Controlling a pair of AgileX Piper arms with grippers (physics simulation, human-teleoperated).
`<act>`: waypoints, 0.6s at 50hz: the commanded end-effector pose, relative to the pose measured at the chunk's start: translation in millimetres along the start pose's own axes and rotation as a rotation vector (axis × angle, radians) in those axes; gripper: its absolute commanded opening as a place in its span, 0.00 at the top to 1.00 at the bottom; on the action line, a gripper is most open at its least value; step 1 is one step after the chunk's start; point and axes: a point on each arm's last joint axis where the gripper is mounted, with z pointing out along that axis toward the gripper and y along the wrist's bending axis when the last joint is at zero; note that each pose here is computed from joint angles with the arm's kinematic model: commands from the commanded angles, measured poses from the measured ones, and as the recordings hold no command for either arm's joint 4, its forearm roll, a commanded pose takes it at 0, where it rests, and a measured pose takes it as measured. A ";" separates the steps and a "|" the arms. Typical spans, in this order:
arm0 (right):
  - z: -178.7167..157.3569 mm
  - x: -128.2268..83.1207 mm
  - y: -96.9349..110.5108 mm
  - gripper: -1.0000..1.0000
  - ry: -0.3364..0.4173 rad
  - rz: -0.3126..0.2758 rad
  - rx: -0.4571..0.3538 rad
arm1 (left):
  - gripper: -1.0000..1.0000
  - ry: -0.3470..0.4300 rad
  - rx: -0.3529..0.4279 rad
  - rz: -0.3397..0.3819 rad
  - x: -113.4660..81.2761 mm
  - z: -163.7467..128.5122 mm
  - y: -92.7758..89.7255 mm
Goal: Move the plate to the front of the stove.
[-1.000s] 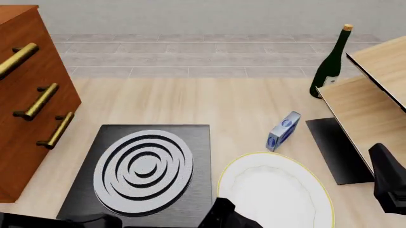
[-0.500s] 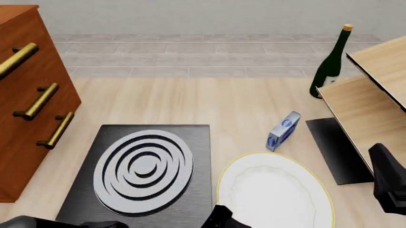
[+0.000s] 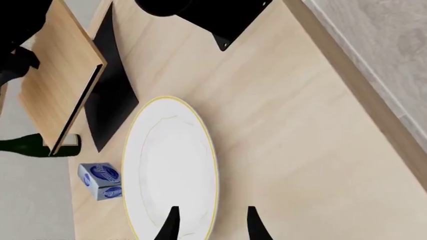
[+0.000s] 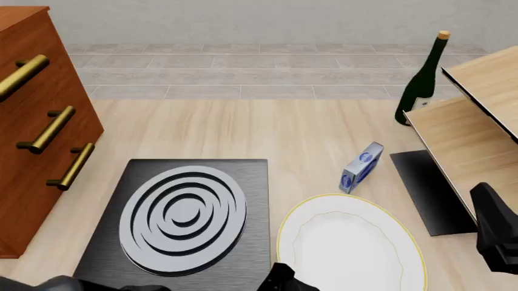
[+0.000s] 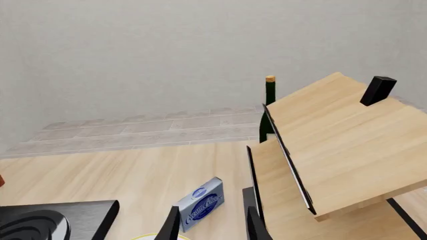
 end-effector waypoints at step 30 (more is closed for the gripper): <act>0.0 -0.1 -0.1 0.00 -0.002 0.005 0.001 | 0.00 0.031 -0.042 0.026 22.4 15.4 -5.3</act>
